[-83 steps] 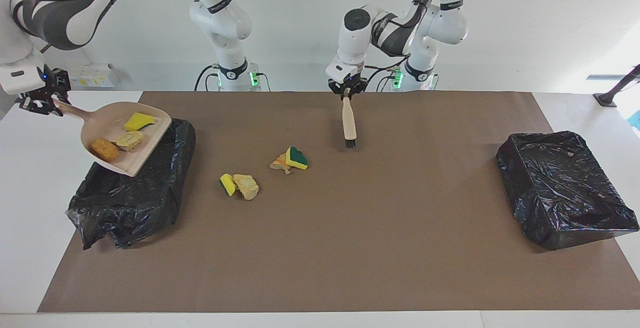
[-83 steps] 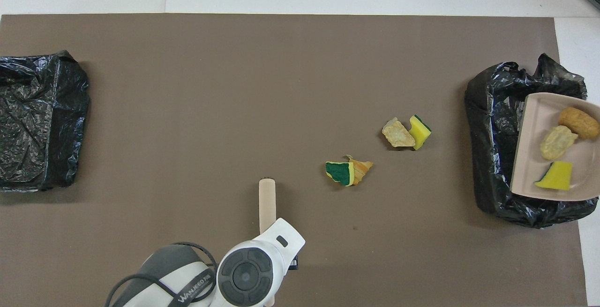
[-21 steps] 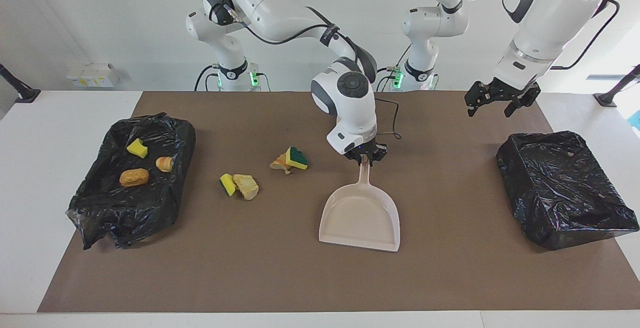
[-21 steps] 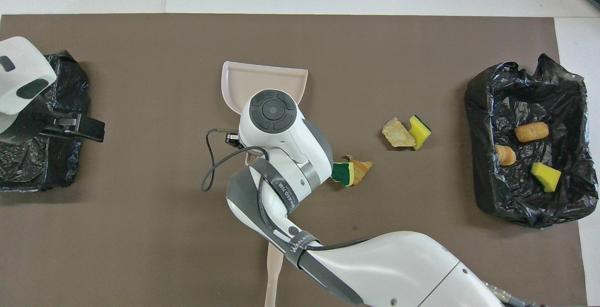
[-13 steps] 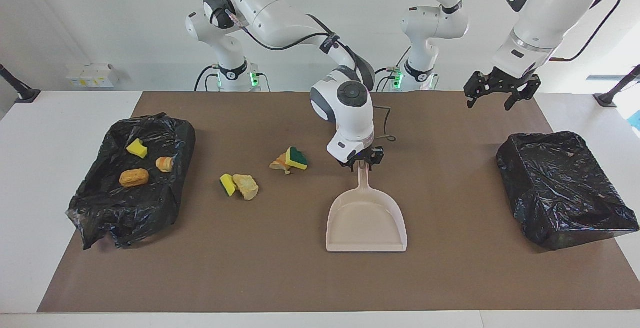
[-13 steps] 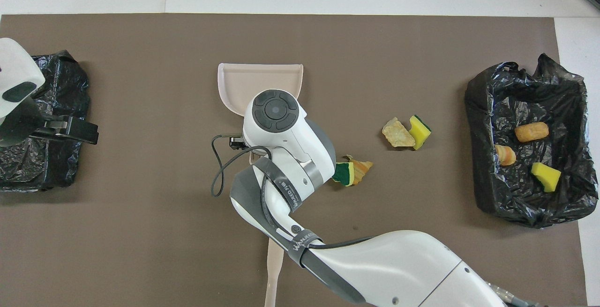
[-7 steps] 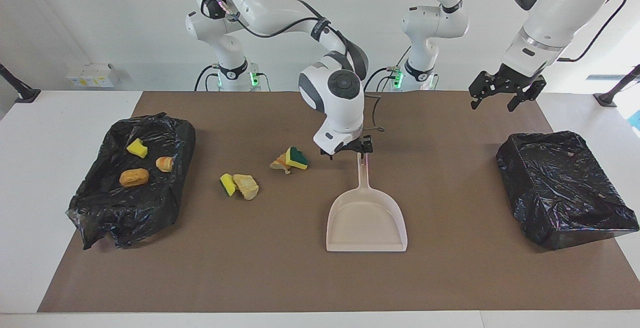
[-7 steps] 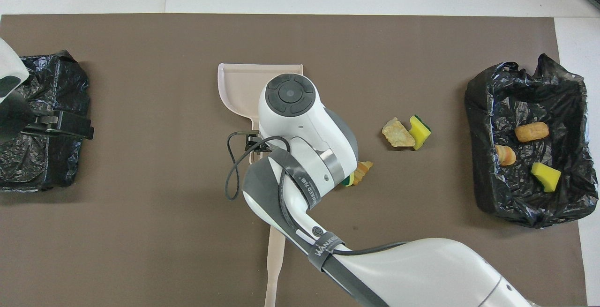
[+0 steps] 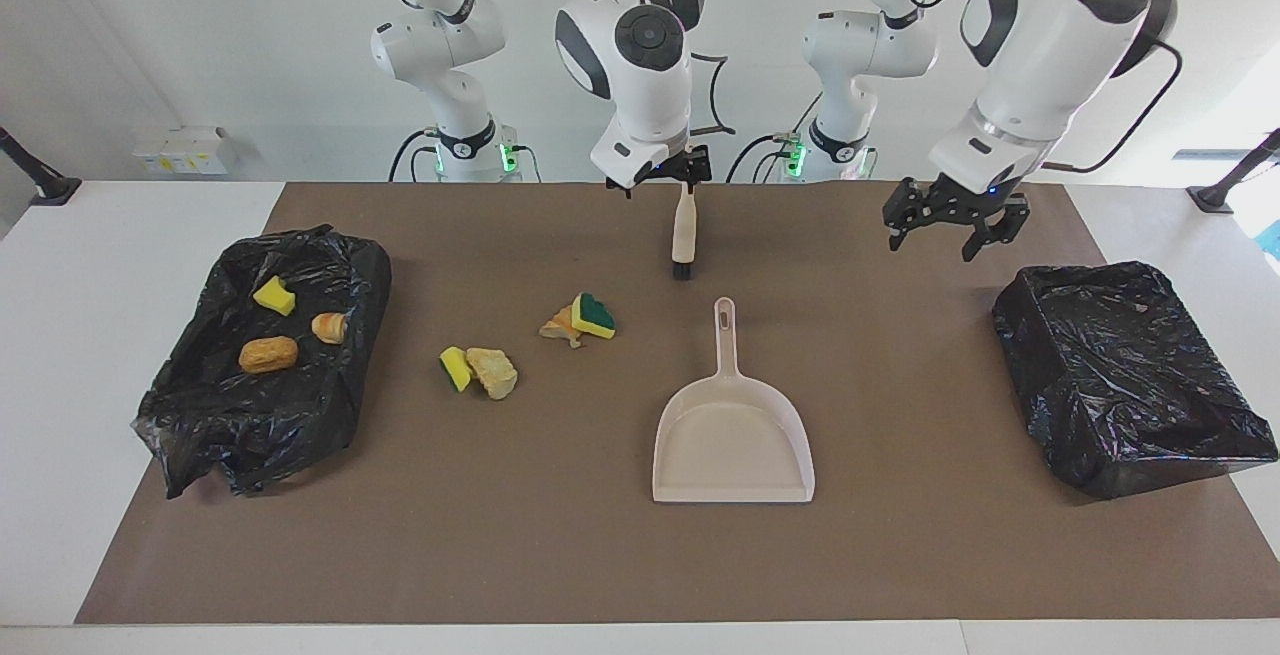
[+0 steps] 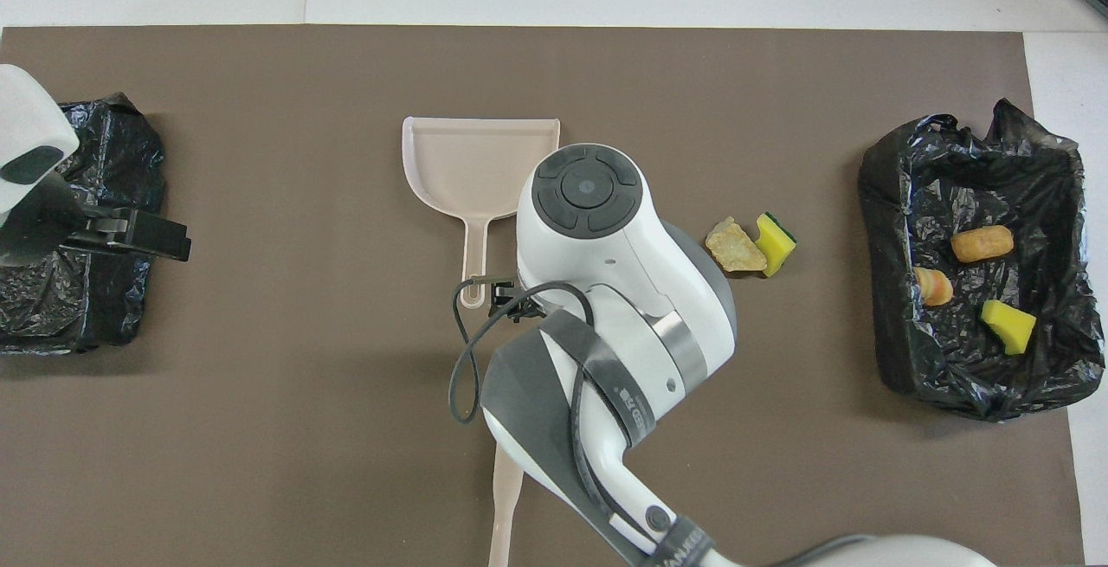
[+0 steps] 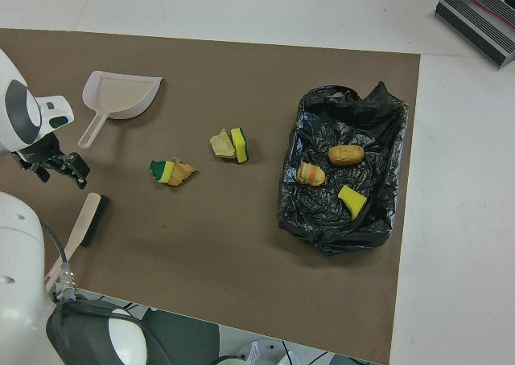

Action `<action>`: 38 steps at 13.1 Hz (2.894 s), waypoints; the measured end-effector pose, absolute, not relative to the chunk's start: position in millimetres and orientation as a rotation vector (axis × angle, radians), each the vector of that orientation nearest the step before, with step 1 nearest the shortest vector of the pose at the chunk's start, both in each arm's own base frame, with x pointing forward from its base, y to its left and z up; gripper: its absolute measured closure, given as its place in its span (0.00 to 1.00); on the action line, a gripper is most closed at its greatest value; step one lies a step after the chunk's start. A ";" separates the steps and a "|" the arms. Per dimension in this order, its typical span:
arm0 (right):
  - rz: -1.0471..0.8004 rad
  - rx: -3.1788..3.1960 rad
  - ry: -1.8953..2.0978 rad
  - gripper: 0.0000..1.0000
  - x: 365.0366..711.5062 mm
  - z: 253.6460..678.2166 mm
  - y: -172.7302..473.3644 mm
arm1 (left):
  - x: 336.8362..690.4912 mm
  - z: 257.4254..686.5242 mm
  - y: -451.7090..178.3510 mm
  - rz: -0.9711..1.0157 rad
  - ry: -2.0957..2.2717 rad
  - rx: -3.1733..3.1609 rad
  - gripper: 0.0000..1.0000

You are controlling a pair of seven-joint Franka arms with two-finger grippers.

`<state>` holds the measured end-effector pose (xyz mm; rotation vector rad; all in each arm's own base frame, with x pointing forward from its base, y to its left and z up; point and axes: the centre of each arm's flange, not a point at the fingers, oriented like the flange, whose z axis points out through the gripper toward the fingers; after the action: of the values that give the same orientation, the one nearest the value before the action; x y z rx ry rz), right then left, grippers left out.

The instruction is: Sweep and dump trash in bin

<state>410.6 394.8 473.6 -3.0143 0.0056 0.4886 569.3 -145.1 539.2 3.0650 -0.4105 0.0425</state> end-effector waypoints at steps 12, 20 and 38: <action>0.494 -2.926 0.266 0.00 274.5 368.9 425.2 | 527.3 384.1 -334.3 0.142 -0.332 3.035 0.00; 0.486 -2.951 0.295 0.42 254.6 327.5 434.8 | 520.4 367.0 -334.4 0.129 -0.247 3.047 0.16; 0.590 -3.179 -0.175 0.74 395.1 449.9 220.3 | 548.7 393.3 -255.9 0.042 -0.588 3.046 0.69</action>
<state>395.1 220.3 449.9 -3.1792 -0.1748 0.5900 548.7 -255.9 393.3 3.0458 -0.5882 0.0417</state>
